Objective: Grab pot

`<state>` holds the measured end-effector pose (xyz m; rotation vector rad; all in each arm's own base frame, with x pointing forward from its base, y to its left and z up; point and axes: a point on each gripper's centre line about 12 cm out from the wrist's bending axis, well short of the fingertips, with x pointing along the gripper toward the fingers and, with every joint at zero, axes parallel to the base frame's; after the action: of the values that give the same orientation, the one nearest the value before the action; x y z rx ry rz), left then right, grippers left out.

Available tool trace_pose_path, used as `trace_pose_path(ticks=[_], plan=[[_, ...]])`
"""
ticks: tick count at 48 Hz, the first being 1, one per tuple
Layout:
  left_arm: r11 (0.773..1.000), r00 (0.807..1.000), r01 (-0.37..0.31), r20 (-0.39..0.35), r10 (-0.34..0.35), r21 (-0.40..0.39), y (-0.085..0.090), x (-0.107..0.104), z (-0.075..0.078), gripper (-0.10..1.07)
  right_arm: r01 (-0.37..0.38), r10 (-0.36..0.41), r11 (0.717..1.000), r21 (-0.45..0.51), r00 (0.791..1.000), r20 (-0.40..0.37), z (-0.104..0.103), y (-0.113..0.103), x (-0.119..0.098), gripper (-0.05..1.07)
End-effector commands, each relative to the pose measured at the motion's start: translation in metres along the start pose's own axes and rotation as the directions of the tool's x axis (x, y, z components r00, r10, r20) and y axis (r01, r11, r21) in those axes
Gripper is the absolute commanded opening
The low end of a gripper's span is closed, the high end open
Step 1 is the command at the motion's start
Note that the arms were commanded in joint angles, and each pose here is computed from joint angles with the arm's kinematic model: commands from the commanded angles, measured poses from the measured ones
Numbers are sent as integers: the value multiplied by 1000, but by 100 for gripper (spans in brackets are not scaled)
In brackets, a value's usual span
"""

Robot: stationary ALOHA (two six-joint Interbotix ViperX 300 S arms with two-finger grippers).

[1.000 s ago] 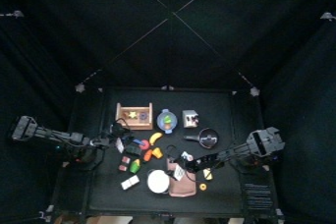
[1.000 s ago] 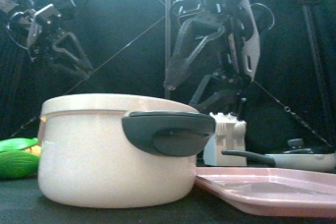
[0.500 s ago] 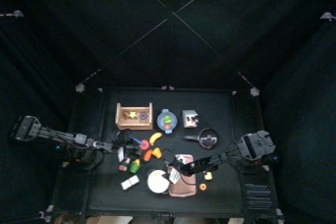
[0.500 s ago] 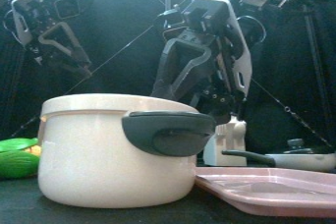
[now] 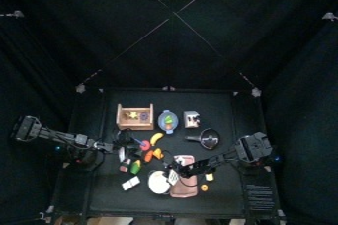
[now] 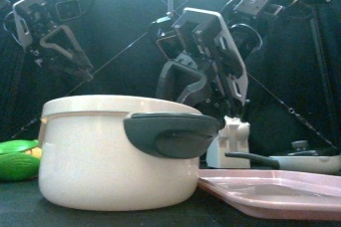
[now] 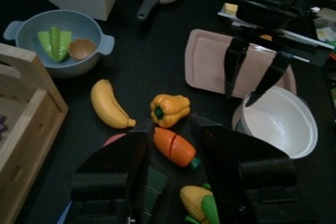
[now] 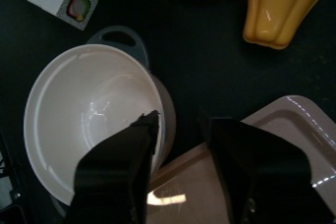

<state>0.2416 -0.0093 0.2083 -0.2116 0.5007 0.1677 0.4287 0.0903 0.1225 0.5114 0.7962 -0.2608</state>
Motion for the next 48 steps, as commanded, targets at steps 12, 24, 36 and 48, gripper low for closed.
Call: trace_pose_path(ticks=[12, 24, 36, 48], plan=[[1000, 1000, 3, 9, -3, -2, -2, 0, 4, 75, 0, -1, 1000, 13, 999, 40, 16, 6, -8, 55], [1000, 1000, 3, 2, -2, -11, -1, 0, 2, 75, -18, 18, 1000, 12, 998, 61, 24, 11, -14, 54], [1000, 1000, 4, 2, -4, -10, -1, 0, 2, 75, -20, 19, 1000, 14, 998, 64, 25, 11, -15, 54], [1000, 1000, 4, 1, -4, -15, -1, 0, 2, 75, -18, 17, 1000, 16, 998, 63, 25, 10, -15, 54]])
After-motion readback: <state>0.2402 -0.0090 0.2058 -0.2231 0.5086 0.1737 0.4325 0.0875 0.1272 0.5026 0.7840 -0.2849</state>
